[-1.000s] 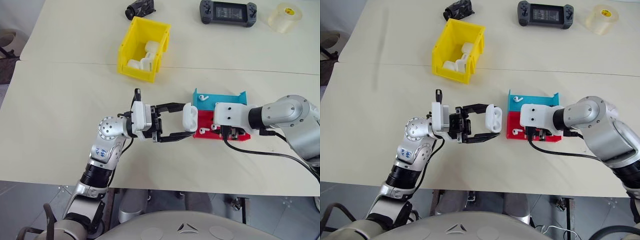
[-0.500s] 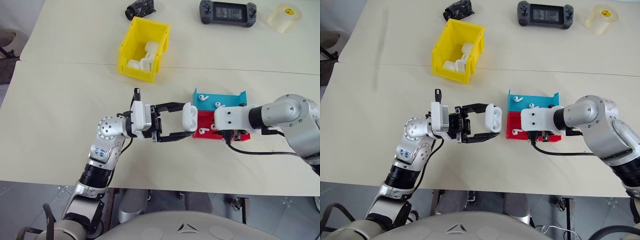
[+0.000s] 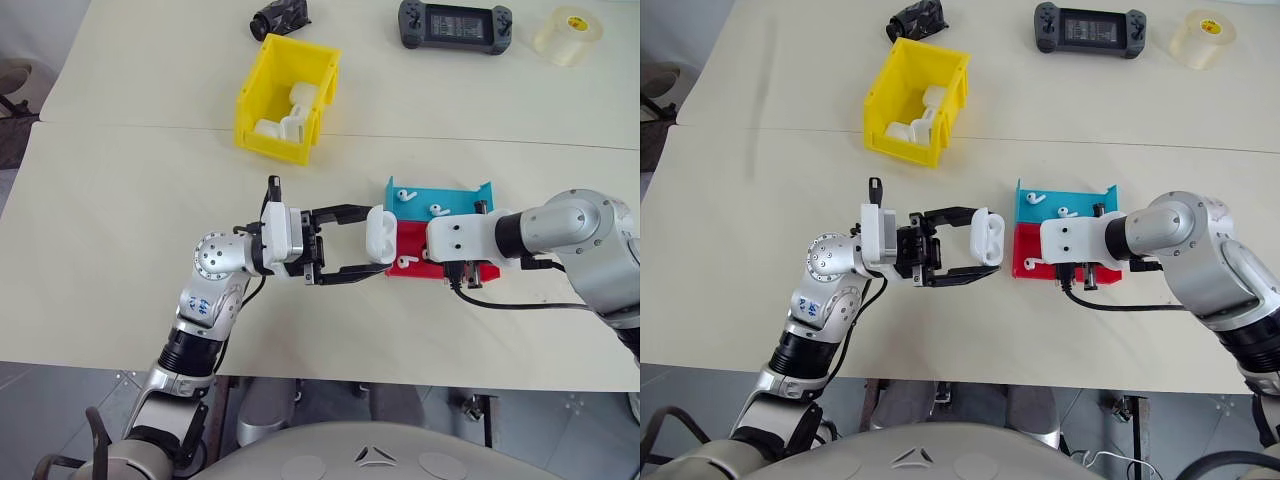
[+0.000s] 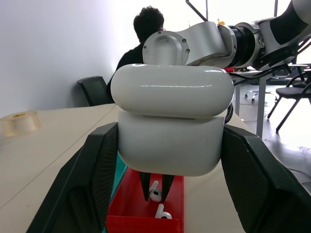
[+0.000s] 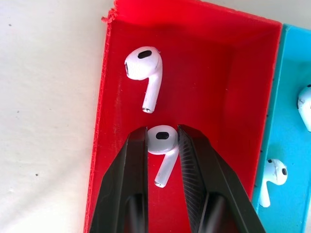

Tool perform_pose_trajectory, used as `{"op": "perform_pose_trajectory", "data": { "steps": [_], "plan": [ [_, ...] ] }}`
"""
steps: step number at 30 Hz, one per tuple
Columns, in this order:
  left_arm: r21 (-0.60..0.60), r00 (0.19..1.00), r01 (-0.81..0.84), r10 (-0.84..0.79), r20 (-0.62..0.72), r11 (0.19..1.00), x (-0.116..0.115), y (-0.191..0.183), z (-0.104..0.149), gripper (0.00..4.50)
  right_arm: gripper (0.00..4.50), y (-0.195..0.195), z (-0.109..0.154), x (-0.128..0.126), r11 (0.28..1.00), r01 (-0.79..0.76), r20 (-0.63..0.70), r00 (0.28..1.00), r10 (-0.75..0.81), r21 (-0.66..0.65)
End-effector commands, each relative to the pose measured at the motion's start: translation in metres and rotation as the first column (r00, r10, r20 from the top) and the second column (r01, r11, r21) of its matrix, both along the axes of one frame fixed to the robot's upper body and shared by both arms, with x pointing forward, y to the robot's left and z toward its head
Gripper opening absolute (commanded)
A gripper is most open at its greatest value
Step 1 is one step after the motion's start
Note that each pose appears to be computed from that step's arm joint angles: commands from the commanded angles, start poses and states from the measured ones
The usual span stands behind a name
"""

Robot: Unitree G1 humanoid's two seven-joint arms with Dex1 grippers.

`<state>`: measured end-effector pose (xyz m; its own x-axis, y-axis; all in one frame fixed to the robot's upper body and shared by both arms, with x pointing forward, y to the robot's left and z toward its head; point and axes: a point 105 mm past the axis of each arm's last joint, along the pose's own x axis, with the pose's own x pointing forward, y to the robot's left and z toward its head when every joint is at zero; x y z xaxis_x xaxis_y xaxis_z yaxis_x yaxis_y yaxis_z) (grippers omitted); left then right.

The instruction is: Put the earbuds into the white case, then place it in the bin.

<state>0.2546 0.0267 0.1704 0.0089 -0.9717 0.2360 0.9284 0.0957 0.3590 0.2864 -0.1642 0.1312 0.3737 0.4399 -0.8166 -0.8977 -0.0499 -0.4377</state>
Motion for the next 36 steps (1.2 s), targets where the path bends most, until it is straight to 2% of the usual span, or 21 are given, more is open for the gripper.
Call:
{"op": "perform_pose_trajectory", "data": {
  "steps": [1, 5, 6, 10, 11, 12, 14, 20, 26, 36],
  "plan": [
    [-0.044, 0.999, 0.026, -0.025, 0.022, 0.999, -0.008, 0.001, 0.009, 2.78, 0.63, -0.004, 0.011, 0.001, 0.998, 0.040, 0.030, 0.999, -0.042, 0.050],
    [-0.051, 0.998, 0.055, -0.055, 0.005, 0.997, -0.011, 0.006, 0.008, 2.78, 0.63, 0.004, 0.031, -0.008, 0.972, 0.010, 0.044, 0.999, -0.021, 0.236],
    [-0.054, 0.998, 0.056, -0.056, 0.000, 0.997, -0.010, 0.007, 0.008, 2.78, 0.63, 0.008, 0.038, -0.013, 0.947, -0.021, 0.057, 0.998, 0.003, 0.320],
    [-0.054, 0.998, 0.053, -0.054, -0.010, 0.997, -0.007, 0.014, 0.007, 2.78, 0.63, 0.014, 0.052, -0.025, 0.849, -0.080, 0.103, 0.994, 0.030, 0.523],
    [-0.053, 0.998, 0.051, -0.053, -0.020, 0.997, -0.004, 0.014, 0.007, 2.78, 0.63, 0.019, 0.061, -0.031, 0.759, -0.104, 0.120, 0.992, 0.035, 0.642],
    [-0.058, 0.998, 0.050, -0.051, -0.027, 0.997, -0.001, 0.016, 0.008, 2.78, 0.63, 0.023, 0.073, -0.036, 0.634, -0.114, 0.132, 0.991, 0.019, 0.765],
    [-0.067, 0.998, 0.043, -0.046, -0.042, 0.997, 0.003, 0.018, 0.009, 2.78, 0.63, 0.025, 0.088, -0.042, 0.454, -0.125, 0.146, 0.989, -0.010, 0.882],
    [-0.053, 0.995, 0.060, -0.063, -0.073, 0.997, 0.007, 0.021, 0.012, 2.78, 0.63, 0.039, 0.113, -0.045, 0.225, -0.197, 0.218, 0.973, -0.075, 0.954],
    [-0.102, 0.992, 0.058, -0.069, -0.108, 0.993, 0.015, 0.019, 0.031, 2.78, 0.63, 0.064, 0.117, -0.052, 0.014, -0.166, 0.166, 0.984, -0.070, 0.986],
    [-0.141, 0.985, 0.099, -0.118, -0.128, 0.985, 0.010, 0.015, 0.044, 2.78, 0.63, 0.074, 0.109, -0.046, -0.092, -0.128, 0.120, 0.989, -0.088, 0.988]
  ]
}}
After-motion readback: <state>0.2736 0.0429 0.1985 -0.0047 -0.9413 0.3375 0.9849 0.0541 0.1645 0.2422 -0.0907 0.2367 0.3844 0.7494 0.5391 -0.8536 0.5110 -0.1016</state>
